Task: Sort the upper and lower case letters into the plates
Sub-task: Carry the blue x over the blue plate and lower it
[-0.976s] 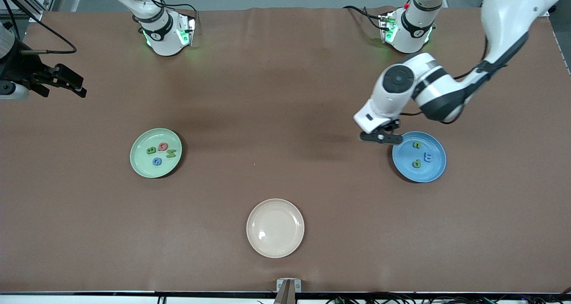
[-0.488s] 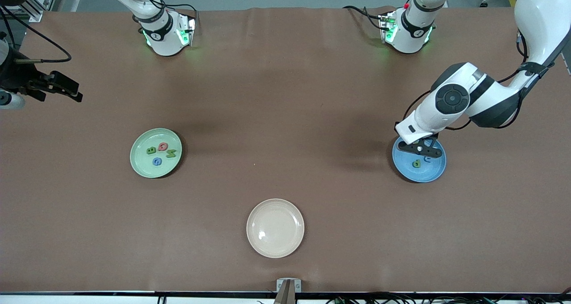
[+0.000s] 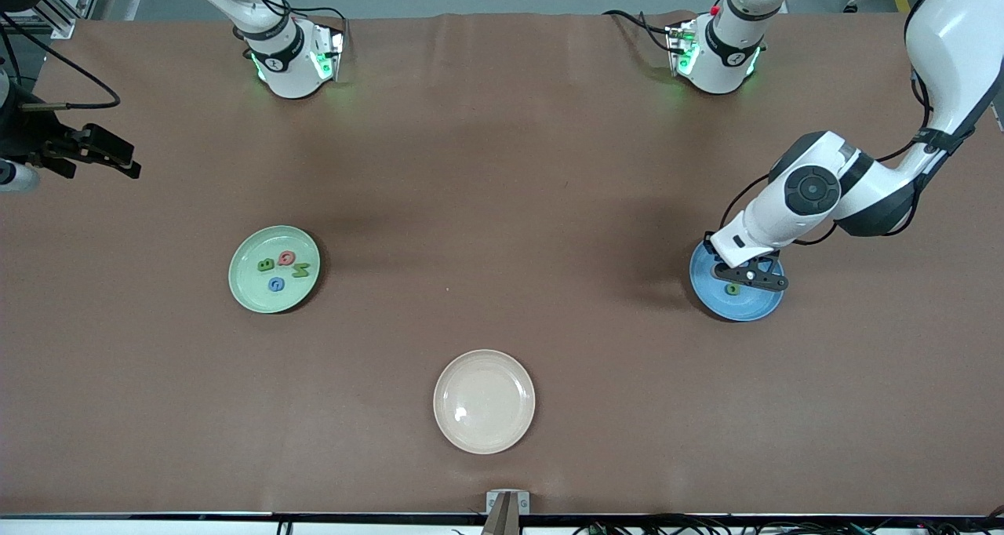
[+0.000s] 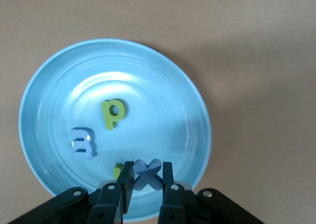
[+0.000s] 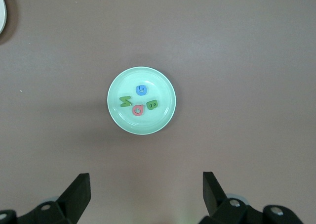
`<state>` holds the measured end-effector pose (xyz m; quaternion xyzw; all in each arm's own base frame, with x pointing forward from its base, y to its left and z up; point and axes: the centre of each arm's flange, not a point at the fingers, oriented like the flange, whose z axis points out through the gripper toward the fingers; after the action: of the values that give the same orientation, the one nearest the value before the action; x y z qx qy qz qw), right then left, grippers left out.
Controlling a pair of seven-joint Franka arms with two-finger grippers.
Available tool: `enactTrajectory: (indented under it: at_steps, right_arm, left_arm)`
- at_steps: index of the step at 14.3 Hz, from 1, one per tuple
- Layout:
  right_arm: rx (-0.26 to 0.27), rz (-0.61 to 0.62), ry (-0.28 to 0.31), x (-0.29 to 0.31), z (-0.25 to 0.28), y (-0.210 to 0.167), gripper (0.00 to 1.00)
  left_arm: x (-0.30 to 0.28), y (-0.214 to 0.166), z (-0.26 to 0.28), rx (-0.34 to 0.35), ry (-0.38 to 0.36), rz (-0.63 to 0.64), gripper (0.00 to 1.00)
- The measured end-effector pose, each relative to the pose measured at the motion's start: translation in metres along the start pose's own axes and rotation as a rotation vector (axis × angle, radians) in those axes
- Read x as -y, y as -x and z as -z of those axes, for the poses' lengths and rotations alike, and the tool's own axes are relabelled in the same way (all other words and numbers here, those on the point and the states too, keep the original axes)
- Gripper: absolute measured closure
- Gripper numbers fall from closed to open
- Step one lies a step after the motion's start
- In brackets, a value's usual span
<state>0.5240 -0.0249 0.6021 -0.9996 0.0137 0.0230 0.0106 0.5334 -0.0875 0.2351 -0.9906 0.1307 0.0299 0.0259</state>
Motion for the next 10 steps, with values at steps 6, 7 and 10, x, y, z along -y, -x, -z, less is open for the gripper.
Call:
enactTrajectory:
  at_steps: [6,7,10]
  right_arm:
    - [0.004,0.002,0.0,0.0,0.0,0.0,0.0]
    - [0.005,0.002,0.0,0.0,0.0,0.001,0.0]
    - [0.009,0.002,0.0,0.0,0.0,0.001,0.0]
  left_arm:
    - [0.006,0.005,-0.027,-0.034,-0.002,-0.028,0.73]
    - [0.008,0.005,-0.032,-0.04,0.007,-0.027,0.73]
    - [0.003,0.005,-0.052,-0.061,0.03,-0.04,0.73]
